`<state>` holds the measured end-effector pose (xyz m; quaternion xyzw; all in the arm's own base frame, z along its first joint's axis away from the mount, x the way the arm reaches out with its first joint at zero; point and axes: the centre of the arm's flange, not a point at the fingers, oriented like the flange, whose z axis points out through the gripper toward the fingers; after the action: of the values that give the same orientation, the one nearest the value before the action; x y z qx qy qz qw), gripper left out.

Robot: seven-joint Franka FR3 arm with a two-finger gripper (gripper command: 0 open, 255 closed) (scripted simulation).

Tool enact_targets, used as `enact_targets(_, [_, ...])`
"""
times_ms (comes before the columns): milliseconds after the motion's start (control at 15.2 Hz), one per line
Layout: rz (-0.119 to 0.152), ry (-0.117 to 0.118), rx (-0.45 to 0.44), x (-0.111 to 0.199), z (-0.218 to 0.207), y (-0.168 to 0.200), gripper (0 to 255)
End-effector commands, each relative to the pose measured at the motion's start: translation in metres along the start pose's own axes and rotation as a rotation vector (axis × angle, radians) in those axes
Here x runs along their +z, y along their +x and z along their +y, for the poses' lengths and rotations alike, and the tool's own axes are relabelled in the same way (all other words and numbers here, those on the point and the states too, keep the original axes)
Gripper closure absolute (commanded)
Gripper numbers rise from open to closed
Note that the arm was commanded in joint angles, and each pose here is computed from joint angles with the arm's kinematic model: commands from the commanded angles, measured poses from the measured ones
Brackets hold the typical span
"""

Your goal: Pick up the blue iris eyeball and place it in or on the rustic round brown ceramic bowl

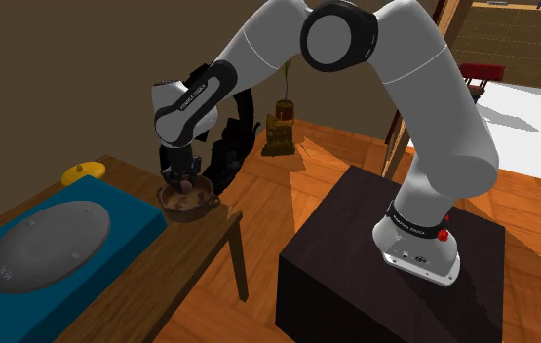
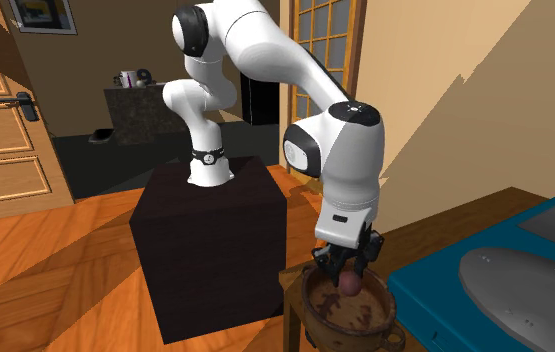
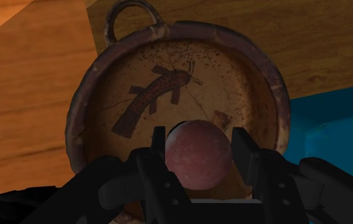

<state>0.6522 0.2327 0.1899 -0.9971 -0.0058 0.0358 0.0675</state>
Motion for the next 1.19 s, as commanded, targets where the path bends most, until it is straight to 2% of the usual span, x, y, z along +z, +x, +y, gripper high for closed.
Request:
enact_targets(0, [0.000, 0.000, 0.000, 0.000, 0.000, 0.000, 0])
enact_targets(330, [0.000, 0.000, 0.000, 0.000, 0.000, 0.000, 0])
enact_targets(594, [0.000, 0.000, 0.000, -0.050, 0.000, 0.000, 0])
enact_targets(1122, [0.000, 0.000, 0.000, -0.050, 0.000, 0.000, 0])
